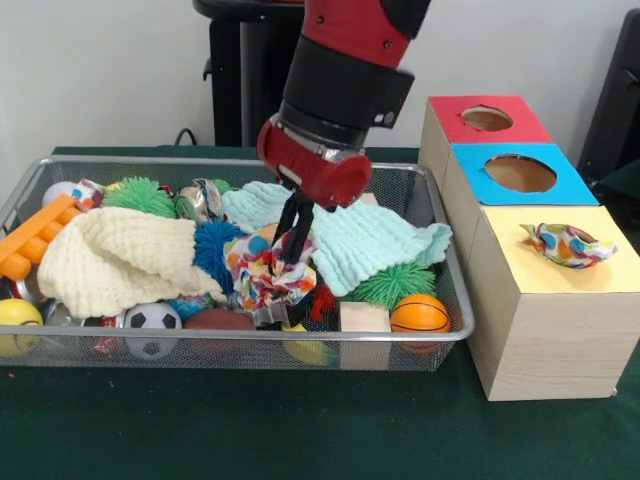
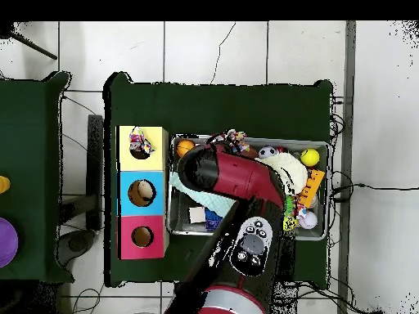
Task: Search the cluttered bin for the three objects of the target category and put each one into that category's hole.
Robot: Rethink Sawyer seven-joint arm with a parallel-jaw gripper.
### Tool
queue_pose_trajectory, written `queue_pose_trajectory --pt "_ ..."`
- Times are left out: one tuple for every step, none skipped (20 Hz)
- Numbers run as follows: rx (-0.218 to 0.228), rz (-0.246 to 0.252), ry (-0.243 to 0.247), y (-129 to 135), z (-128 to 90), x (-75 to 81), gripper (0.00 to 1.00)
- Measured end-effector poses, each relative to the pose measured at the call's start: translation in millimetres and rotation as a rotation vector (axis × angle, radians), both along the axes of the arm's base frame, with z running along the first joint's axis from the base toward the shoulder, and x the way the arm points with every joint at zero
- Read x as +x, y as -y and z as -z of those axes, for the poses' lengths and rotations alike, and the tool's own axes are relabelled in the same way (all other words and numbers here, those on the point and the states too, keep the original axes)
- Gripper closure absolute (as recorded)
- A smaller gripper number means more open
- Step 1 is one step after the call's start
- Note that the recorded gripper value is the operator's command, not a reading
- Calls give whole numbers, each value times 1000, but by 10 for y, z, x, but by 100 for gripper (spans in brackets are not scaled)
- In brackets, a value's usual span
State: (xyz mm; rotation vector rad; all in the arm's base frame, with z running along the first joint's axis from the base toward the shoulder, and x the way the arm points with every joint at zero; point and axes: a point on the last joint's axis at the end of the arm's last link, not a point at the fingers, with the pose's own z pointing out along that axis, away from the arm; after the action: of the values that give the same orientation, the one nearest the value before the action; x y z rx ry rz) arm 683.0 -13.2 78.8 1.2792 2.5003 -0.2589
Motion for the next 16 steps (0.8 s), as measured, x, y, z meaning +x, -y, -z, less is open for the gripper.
queue_pose_trajectory --pt "4 3 0 -9 -71 11 100" --pt "8 5 -1 -19 -142 22 100" --pt "12 8 -1 -28 -212 33 100" --pt "15 9 -1 -37 -262 39 100" --pt "18 11 -2 -45 -312 45 100" --pt "23 13 -2 -55 -382 54 100" --pt "27 15 -1 -65 -447 62 100" --pt "33 17 0 -79 -524 74 100" --pt "39 18 2 -94 -601 85 100" --pt "44 19 4 -106 -661 94 100" --pt "47 20 5 -115 -703 99 100" --pt "50 20 6 -124 -745 104 100" --pt "53 20 7 -134 -777 107 100" --pt "56 20 6 -149 -810 110 100" --pt "59 20 6 -163 -842 113 100" --pt "65 18 2 -201 -896 110 100"
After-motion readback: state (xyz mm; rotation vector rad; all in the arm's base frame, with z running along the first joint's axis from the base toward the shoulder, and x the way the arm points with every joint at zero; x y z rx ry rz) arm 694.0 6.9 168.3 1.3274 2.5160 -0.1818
